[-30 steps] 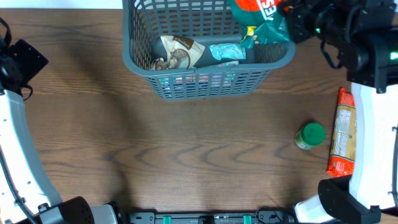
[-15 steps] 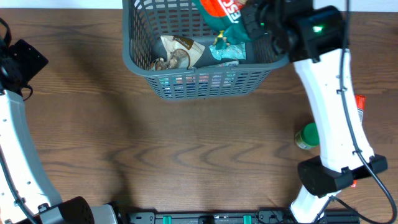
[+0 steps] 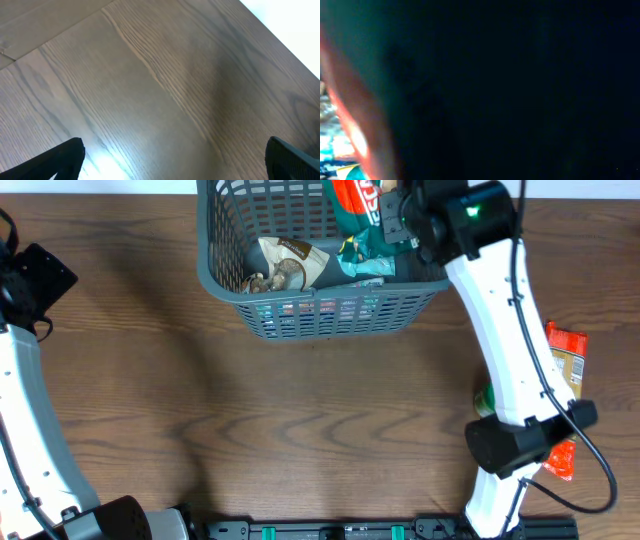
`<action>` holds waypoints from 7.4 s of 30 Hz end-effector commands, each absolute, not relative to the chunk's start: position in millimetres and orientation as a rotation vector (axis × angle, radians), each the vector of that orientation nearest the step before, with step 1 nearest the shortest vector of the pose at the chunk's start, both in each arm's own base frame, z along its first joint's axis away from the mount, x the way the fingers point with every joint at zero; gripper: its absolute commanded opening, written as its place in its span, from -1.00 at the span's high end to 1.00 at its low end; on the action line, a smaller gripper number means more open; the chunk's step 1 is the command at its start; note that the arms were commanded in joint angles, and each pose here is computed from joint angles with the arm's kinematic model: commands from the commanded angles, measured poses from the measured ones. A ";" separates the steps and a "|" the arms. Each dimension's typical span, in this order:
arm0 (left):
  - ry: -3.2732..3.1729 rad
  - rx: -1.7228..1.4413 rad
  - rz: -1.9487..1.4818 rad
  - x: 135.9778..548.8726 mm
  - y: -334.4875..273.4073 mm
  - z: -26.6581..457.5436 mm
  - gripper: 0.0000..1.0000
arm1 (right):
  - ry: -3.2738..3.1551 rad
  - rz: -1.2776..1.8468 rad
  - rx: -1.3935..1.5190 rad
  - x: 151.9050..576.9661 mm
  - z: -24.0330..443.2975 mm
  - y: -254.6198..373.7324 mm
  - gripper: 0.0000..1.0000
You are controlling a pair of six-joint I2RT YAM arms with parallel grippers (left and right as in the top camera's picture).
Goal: Pack container
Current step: 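Lift the Nescafé pouch with the right gripper and carry it over the basket, then drop the Nescafé pouch into the basket and open the right gripper, then move the right gripper back toward the spaghetti pack on the table, then lower the right gripper over the spaghetti pack and grasp it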
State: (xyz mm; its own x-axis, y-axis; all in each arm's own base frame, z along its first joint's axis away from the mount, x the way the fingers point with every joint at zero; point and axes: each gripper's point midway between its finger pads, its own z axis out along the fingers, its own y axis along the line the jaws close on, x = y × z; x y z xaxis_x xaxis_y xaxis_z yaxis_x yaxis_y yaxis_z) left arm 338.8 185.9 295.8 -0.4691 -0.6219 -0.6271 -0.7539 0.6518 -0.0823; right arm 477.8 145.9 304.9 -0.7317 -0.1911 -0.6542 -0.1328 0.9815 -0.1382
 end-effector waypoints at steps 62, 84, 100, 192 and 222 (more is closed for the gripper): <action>2.232 -1.079 0.287 336.0 188.7 295.0 -0.97 | 2.373 -0.177 0.413 447.6 367.6 -12.4 -0.99; 2.232 -1.079 0.287 336.0 188.7 295.2 -0.97 | 2.297 -0.265 0.694 345.8 412.4 -148.0 -0.99; 2.232 -1.079 0.287 336.0 188.7 295.0 -0.97 | 2.519 -0.417 0.916 241.0 341.5 -159.9 -0.98; 2.232 -1.079 0.287 336.0 188.7 295.0 -0.97 | 2.959 -0.149 0.769 273.1 25.5 -216.7 -0.99; 2.232 -1.079 0.287 336.0 188.7 295.0 -0.97 | 2.946 -0.089 0.847 278.2 3.3 -213.8 -0.98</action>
State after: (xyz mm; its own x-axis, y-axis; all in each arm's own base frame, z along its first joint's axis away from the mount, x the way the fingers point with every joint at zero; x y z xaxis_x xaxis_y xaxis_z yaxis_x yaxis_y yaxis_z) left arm 338.8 185.9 295.8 -0.4691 -0.6219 -0.6271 -0.7539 0.6518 -0.0823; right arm 279.4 -224.2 19.6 -0.8474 0.5134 -0.1355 0.5249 0.8485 -0.0679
